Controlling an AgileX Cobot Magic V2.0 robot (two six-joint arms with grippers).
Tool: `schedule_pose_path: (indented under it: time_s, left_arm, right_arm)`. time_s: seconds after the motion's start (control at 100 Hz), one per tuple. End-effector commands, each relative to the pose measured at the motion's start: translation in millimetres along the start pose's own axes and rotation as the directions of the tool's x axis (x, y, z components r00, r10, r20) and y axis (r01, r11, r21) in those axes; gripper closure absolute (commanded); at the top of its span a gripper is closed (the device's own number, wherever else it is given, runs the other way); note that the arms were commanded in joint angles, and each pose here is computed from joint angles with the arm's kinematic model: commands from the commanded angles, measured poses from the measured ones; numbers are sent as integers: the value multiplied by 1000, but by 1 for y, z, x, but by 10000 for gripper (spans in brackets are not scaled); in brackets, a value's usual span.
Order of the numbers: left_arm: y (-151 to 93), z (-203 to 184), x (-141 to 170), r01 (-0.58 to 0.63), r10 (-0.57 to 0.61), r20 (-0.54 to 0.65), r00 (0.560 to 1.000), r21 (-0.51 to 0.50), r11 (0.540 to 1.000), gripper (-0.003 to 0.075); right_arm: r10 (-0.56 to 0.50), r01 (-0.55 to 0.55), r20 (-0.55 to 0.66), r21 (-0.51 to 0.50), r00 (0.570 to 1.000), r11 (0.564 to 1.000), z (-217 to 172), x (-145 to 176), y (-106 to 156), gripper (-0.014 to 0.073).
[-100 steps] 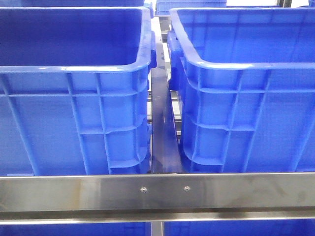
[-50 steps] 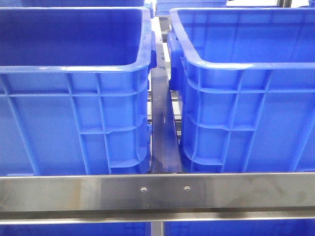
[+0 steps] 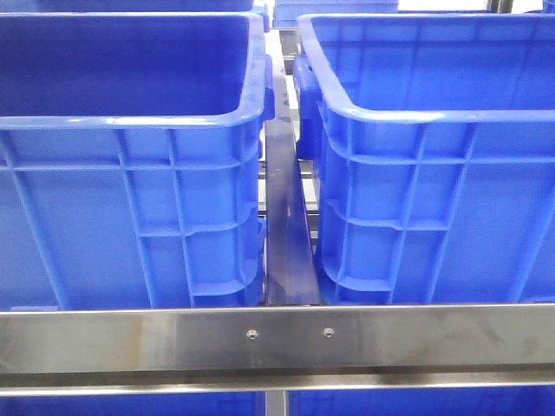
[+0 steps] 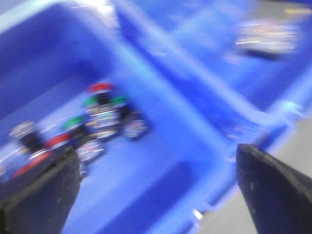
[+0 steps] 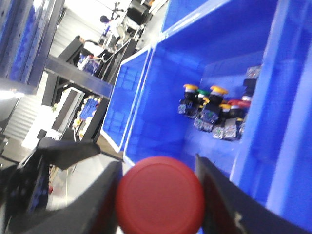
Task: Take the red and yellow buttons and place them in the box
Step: 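Carry the red button with the right gripper over the empty crate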
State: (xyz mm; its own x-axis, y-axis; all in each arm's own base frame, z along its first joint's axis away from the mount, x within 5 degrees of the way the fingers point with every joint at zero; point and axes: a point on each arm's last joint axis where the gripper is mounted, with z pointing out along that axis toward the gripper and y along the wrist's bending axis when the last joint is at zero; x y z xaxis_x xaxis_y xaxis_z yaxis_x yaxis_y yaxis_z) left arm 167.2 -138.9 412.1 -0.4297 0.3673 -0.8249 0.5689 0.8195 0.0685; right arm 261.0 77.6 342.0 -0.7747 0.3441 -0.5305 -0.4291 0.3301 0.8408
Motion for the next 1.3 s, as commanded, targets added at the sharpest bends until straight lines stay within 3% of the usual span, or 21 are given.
schedule_pose_path:
  time_s: [0.0,0.18,0.3,0.56,0.85,0.99,1.21,1.29]
  left_arm:
    - [19,-12,-12,75,-69,113,991,-51,996,132]
    - [56,-18,-7,182,-161,120,980,-187,965,132]
    - [67,-32,5,227,-191,168,967,-230,946,132]
    - [68,-61,56,303,-234,253,939,-283,910,132]
    - [53,-93,116,349,-230,360,904,-314,883,149]
    - [47,-104,127,353,-215,402,890,-309,883,314]
    - [46,-108,128,354,-209,419,883,-307,883,715]
    - [46,-108,128,354,-209,419,883,-307,883,739]
  right_arm:
    - [-38,43,56,-85,998,995,-10,-10,21,550]
    - [-36,41,81,-67,996,997,-15,-15,17,550]
    - [-38,43,97,-45,995,998,-19,-17,14,550]
    - [-37,36,154,9,987,999,-28,-25,6,550]
    - [-38,27,198,58,979,998,-31,-30,2,550]
    - [-41,15,242,110,969,994,-32,-34,-3,550]
    - [-65,-35,367,258,928,965,-39,-45,-17,550]
    - [-73,-66,412,314,908,947,-41,-50,-24,550]
